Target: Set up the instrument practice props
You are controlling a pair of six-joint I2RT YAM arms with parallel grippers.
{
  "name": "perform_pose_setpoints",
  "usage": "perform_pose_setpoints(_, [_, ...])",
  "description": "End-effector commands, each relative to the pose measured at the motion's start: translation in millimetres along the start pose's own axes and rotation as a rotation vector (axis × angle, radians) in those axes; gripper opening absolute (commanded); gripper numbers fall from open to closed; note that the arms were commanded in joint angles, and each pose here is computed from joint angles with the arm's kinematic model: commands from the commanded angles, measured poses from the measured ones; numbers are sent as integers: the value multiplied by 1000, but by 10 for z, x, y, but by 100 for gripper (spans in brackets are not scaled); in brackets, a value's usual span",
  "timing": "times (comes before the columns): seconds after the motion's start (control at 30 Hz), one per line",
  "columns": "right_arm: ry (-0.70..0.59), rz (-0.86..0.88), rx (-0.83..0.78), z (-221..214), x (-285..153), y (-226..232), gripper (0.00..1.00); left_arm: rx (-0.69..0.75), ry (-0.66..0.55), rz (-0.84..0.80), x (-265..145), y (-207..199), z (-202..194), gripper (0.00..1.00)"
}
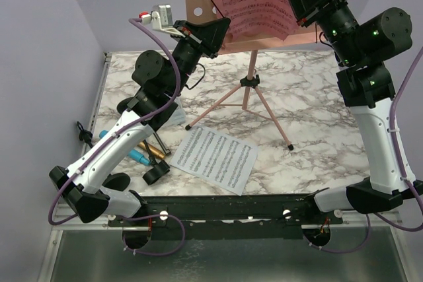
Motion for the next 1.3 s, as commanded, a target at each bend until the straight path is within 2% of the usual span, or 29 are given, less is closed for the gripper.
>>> perform_pose_setpoints(0.0, [-30, 20, 13, 62, -4, 30, 0, 36, -26, -54, -71, -57, 45, 0])
perform_pose_setpoints(0.37, [15, 91, 60, -22, 89, 54, 0, 89, -45, -90, -118, -49, 12, 0])
perform_pose_setpoints(0.87, [127, 261, 162, -287, 216, 78, 0, 88, -47, -104, -73, -68, 15, 0])
perform_pose_setpoints(1.27, [110, 245, 167, -338, 242, 13, 0, 76, -46, -90, -57, -53, -3, 0])
Point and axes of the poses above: each gripper's point midway between its finger pads, its own x axis out along the fingers, its own y axis along the line the jaws close on, z = x × y, the point moved 8 cm from there along -x, back along the fingers, and after that the axes turned 14 degrees about x, right-handed, at the moved point
